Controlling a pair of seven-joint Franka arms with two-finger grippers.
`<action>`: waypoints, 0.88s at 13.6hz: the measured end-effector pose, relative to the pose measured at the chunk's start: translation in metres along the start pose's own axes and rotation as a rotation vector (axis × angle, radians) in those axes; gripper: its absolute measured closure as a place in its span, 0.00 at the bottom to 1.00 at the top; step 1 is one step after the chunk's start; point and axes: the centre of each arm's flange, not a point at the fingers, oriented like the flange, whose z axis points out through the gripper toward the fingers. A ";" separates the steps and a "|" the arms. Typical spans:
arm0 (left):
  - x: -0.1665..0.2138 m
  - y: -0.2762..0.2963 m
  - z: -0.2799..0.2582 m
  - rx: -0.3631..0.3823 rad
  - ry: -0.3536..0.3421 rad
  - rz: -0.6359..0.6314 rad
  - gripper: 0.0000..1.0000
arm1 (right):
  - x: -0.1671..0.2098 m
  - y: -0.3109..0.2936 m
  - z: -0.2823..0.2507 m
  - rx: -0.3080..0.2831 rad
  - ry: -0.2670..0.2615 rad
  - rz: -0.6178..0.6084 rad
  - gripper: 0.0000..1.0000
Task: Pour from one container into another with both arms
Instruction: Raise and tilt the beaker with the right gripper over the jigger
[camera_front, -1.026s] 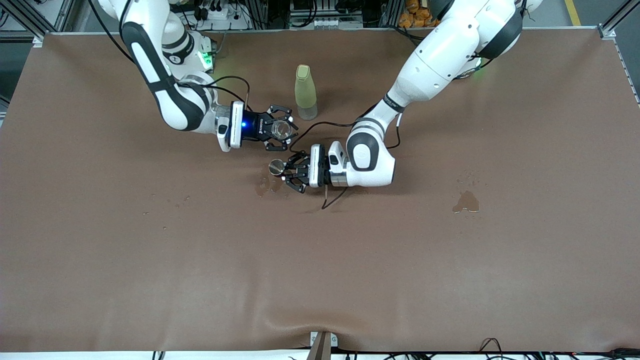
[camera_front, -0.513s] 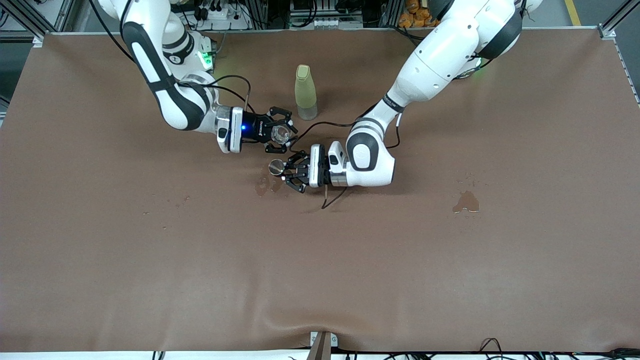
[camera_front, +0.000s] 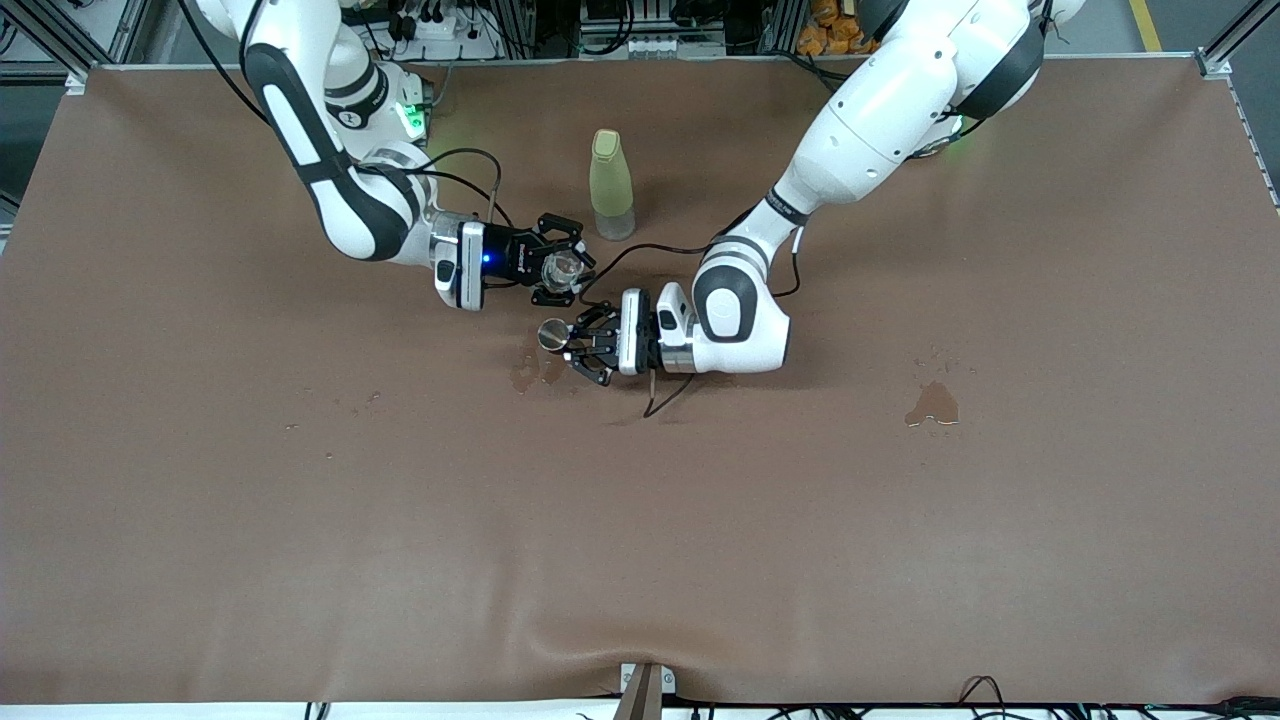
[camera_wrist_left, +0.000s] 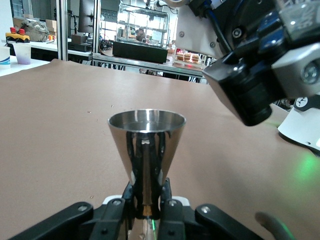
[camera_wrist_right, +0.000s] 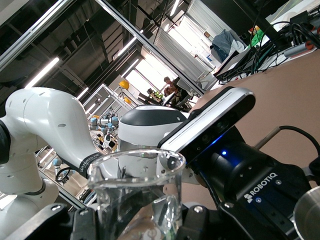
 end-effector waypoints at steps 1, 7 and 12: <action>0.000 0.000 0.000 0.000 0.000 0.000 0.79 | 0.000 0.000 0.000 0.000 0.000 0.016 0.84; 0.000 0.000 0.000 0.000 0.000 -0.001 0.79 | 0.000 0.000 0.000 -0.001 0.003 0.087 0.84; 0.000 0.000 0.000 0.000 0.000 -0.001 0.79 | 0.000 0.000 0.000 -0.001 0.003 0.174 0.84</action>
